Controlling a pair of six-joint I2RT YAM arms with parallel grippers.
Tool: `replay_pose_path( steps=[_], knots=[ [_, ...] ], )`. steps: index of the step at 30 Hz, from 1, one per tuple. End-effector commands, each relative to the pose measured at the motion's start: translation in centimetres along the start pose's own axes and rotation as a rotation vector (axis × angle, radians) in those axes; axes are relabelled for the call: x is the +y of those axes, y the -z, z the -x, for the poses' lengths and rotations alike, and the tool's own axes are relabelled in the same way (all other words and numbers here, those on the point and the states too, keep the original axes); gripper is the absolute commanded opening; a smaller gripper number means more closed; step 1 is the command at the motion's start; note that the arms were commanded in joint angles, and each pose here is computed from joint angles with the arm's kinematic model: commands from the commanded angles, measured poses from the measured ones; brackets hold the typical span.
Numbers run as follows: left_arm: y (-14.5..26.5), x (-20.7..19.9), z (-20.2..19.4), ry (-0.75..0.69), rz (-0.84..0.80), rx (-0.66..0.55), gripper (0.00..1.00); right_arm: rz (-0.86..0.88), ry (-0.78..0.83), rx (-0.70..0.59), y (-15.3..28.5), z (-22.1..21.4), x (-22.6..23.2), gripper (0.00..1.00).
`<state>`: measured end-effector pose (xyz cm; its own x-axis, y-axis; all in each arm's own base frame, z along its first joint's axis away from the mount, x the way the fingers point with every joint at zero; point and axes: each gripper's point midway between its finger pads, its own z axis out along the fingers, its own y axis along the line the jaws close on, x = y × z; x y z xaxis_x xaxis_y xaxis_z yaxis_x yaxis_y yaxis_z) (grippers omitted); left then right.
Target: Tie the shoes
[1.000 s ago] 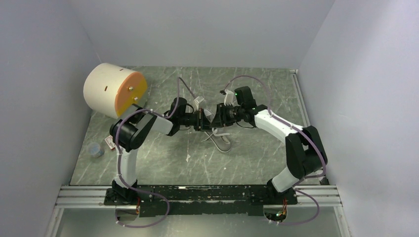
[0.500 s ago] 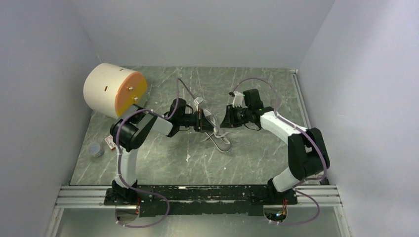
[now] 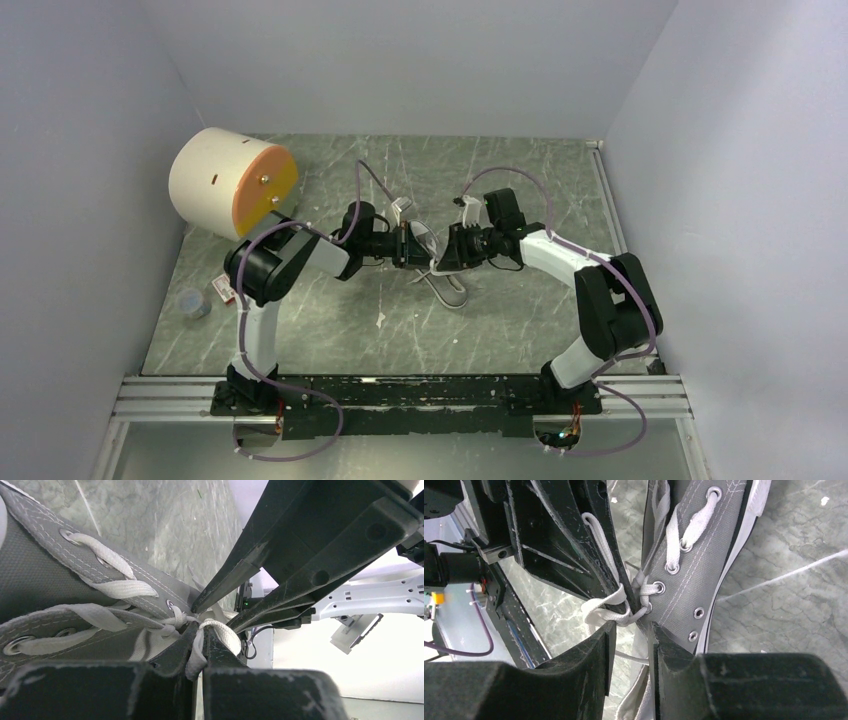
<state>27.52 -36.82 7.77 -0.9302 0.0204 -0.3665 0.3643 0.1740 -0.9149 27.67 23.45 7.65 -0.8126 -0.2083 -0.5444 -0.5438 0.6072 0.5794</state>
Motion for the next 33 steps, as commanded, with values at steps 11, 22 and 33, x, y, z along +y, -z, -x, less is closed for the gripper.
replay_pose_path(
  steps=[11,22,33],
  knots=[
    [0.0,-0.7,-0.8,-0.024,-0.076,0.031,0.05,0.058,0.057,-0.023,-0.8,1.1,1.2,0.38],
    [0.3,-0.7,-1.2,-0.052,-0.058,0.046,0.11,0.027,0.081,-0.024,-0.8,1.7,1.1,0.01],
    [4.3,-0.2,0.3,-0.108,0.038,-0.011,0.51,-0.013,0.091,-0.022,-0.1,1.1,0.7,0.00]
  ],
)
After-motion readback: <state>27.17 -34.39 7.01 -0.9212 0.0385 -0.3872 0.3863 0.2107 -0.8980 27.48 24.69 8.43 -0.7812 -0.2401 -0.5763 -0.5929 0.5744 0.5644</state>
